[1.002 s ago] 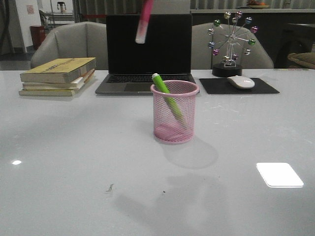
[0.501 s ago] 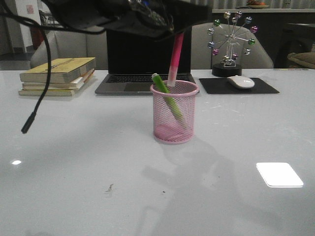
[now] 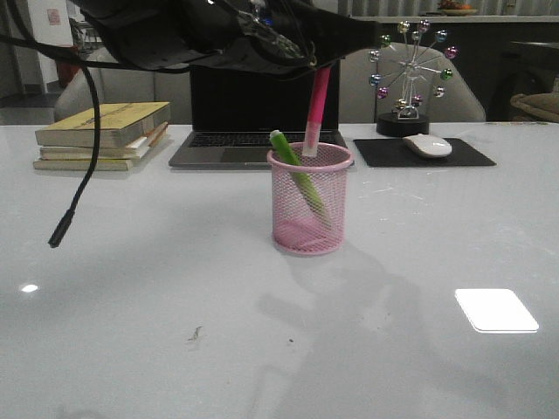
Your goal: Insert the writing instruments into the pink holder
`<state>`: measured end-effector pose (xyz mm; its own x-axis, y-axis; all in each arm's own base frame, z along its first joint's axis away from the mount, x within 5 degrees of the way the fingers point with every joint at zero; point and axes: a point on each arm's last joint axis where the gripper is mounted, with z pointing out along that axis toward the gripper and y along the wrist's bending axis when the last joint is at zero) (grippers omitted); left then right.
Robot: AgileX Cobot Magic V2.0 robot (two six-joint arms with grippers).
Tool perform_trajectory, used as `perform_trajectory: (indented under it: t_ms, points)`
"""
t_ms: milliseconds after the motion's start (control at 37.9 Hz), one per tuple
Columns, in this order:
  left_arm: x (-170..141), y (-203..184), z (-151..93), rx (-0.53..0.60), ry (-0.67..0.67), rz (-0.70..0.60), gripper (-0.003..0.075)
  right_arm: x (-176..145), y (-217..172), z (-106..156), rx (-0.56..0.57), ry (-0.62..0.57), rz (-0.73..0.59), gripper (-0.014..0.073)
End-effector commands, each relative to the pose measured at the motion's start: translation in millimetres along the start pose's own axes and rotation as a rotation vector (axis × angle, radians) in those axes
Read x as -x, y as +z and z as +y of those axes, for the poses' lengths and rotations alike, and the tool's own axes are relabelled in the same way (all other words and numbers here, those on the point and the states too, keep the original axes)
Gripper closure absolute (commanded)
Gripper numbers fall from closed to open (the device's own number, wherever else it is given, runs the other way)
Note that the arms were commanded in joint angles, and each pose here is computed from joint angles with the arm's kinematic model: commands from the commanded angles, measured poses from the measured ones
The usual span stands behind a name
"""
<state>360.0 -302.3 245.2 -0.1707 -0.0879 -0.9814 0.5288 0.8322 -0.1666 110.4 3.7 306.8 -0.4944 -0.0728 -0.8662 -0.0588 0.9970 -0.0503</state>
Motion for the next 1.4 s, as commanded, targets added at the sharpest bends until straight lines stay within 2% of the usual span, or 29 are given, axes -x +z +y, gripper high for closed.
perform_trajectory:
  t_ms: [0,79,290,448,607,712,923,1081,1371]
  points:
    - [47,-12,-8,-0.014,-0.012,-0.184,0.0419,14,-5,-2,-0.017,-0.018,-0.101,0.0229]
    - [47,-12,-9,-0.023,0.006,-0.186,0.0351,14,-5,-2,-0.017,-0.018,-0.101,0.0229]
    - [63,-21,-12,-0.05,0.049,-0.184,0.0349,14,-5,-2,-0.018,-0.019,-0.101,0.0229]
    - [108,-47,-1,-0.04,0.054,-0.216,0.0349,14,-5,-2,-0.023,-0.027,-0.103,0.0229]
    - [150,-82,16,-0.032,0.219,-0.201,0.0349,14,-5,-3,-0.027,-0.032,-0.102,0.0229]
    - [171,-104,31,0.009,0.227,-0.19,0.0349,14,-5,-3,-0.027,-0.032,-0.102,0.0229]
    - [210,-173,59,0.115,0.221,-0.321,0.0377,14,-5,-3,-0.027,-0.032,-0.102,0.0229]
    - [199,-236,82,0.222,0.213,-0.317,0.0431,14,-5,-3,-0.027,-0.032,-0.102,0.0229]
    - [163,-323,90,0.357,0.217,-0.31,0.044,14,-5,-3,-0.027,-0.032,-0.101,0.0229]
